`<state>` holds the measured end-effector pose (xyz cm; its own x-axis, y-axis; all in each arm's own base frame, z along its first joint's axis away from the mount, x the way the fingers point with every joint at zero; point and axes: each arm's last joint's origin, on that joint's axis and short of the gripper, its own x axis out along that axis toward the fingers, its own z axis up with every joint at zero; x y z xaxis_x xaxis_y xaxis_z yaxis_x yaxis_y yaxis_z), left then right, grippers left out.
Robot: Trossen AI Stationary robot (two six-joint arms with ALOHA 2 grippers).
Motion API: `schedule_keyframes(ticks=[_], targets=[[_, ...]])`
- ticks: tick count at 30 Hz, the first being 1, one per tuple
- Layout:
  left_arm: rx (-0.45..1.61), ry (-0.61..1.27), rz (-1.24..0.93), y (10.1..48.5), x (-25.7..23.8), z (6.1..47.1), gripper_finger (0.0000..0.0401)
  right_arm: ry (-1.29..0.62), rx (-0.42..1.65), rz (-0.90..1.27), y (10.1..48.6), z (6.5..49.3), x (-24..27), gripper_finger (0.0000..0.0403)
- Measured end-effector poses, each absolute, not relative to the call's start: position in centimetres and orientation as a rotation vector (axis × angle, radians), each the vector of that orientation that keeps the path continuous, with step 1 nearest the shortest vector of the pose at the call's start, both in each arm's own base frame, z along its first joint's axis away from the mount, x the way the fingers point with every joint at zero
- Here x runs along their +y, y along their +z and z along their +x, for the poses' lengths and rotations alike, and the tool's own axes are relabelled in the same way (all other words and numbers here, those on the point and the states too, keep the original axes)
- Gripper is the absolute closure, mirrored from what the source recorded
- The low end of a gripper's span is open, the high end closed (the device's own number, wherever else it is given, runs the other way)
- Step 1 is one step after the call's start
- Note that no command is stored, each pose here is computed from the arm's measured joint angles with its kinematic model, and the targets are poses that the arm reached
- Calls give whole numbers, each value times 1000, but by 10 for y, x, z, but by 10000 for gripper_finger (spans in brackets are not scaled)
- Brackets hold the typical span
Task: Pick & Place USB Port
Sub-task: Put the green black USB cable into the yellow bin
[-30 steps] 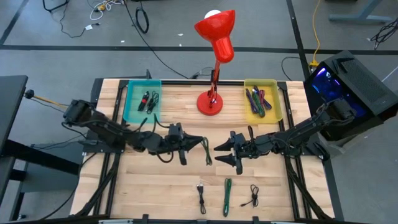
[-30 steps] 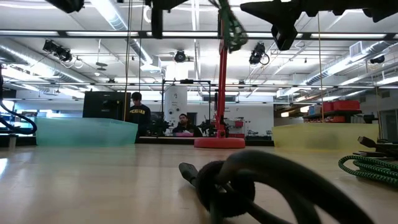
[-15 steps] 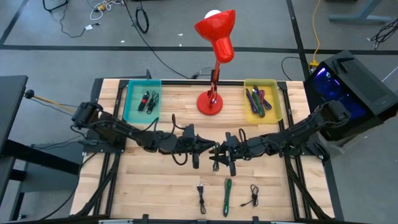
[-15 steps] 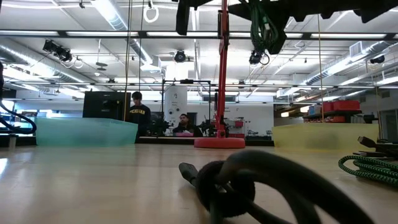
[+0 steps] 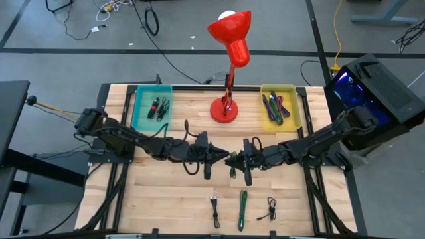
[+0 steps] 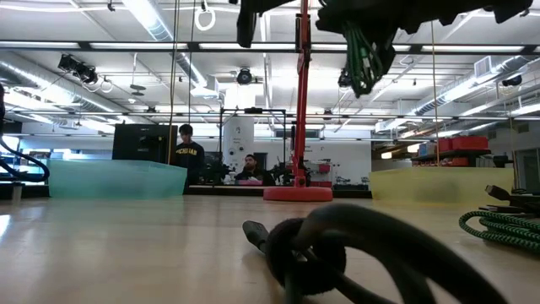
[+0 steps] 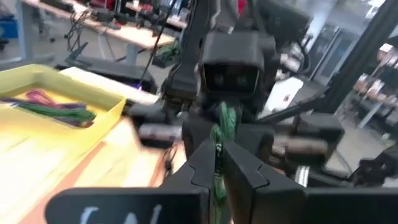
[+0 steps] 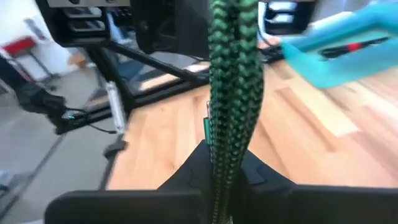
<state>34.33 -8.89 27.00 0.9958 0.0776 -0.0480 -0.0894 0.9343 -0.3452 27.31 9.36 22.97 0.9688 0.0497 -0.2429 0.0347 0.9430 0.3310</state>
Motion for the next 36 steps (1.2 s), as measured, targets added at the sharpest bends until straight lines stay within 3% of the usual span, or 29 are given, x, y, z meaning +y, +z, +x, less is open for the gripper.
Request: schedule_keyframes(ticks=[10, 19, 36], targets=[[258, 92, -280, 283, -94, 308, 369, -176, 262, 272, 256, 242, 75, 383], [492, 148, -215, 253, -141, 279, 369, -472, 264, 286, 280, 191, 35, 383], [493, 212, -206, 186, -221, 262, 369, -1138, 161, 386, 281, 125, -24, 383]])
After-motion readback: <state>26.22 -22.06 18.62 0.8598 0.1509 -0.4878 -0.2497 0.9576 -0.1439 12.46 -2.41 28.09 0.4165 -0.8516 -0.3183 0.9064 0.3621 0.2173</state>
